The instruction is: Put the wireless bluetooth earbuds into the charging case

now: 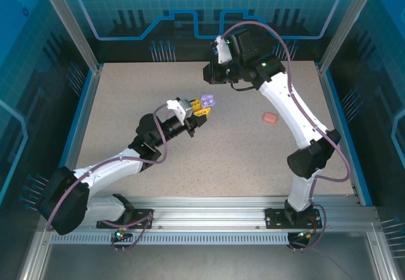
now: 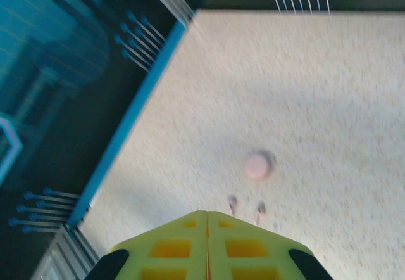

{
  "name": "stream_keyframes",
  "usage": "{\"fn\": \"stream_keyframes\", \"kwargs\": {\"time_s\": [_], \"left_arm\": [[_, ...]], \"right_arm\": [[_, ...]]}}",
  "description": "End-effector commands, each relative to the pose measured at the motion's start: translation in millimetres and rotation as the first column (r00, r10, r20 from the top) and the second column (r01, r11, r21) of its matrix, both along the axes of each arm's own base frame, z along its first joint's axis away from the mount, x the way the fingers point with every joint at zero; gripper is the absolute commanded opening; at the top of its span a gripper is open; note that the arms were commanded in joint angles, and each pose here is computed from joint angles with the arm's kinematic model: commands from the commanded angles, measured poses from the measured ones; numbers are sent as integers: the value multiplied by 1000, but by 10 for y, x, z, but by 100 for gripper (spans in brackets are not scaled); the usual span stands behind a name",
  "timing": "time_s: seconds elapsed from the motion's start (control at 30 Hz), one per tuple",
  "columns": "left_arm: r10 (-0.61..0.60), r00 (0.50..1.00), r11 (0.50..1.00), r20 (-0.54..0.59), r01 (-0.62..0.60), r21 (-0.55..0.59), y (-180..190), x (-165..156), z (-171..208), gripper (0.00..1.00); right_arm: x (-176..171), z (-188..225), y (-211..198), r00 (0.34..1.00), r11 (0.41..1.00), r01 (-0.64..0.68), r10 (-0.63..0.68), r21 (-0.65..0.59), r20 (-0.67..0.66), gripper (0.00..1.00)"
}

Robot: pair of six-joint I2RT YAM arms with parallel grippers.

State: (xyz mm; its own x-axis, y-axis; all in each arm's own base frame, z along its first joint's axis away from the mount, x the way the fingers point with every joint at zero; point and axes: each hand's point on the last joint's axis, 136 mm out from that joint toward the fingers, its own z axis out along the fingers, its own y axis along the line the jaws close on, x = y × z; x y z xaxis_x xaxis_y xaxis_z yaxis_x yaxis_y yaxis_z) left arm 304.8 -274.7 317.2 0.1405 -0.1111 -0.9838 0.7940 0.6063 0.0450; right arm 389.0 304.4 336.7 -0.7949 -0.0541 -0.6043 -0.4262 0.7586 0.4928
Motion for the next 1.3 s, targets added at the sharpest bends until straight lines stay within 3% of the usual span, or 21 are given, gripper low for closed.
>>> {"fn": "stream_keyframes", "kwargs": {"time_s": [0.0, 0.37, 0.57, 0.7, 0.73, 0.77, 0.9, 0.97, 1.27], "left_arm": [[-21, 999, 1000, 32, 22, -12, -59, -8, 150, 0], [4, 999, 1000, 40, -4, 7, -78, 81, 162, 0], [23, 999, 1000, 33, -23, 6, -59, 116, 156, 0], [28, 997, 999, -66, -27, 24, -106, 217, -27, 0], [19, 994, 999, -111, -15, 32, -145, 243, -127, 0], [10, 986, 999, -169, -4, 33, -189, 288, -238, 0], [-23, 928, 1000, -372, 19, -12, -391, 436, -681, 0], [-27, 897, 1000, -441, 23, -14, -501, 487, -889, 0], [-26, 677, 1000, -736, 5, -31, -859, 834, -1673, 0]], "right_arm": [[-336, -1, 18, 995, 995, -93, 91, -39, -51, 8], [-905, -17, 6, 985, 984, -167, 163, -57, -62, 6], [-955, -66, -180, 995, 995, -85, 83, -46, -57, 6], [-701, 46, -658, 988, 988, 155, -156, -24, -4, 19], [-642, 60, -792, 977, 977, 211, -211, -1, 3, 26], [-586, 69, -949, 962, 962, 273, -274, 25, 13, 40], [-463, -227, -1449, 897, 897, 442, -442, 6, 1, 53], [-463, -408, -1540, 884, 884, 467, -467, -14, -9, 58], [-482, -975, -1725, 852, 850, 514, -521, -116, -43, 65]]}}
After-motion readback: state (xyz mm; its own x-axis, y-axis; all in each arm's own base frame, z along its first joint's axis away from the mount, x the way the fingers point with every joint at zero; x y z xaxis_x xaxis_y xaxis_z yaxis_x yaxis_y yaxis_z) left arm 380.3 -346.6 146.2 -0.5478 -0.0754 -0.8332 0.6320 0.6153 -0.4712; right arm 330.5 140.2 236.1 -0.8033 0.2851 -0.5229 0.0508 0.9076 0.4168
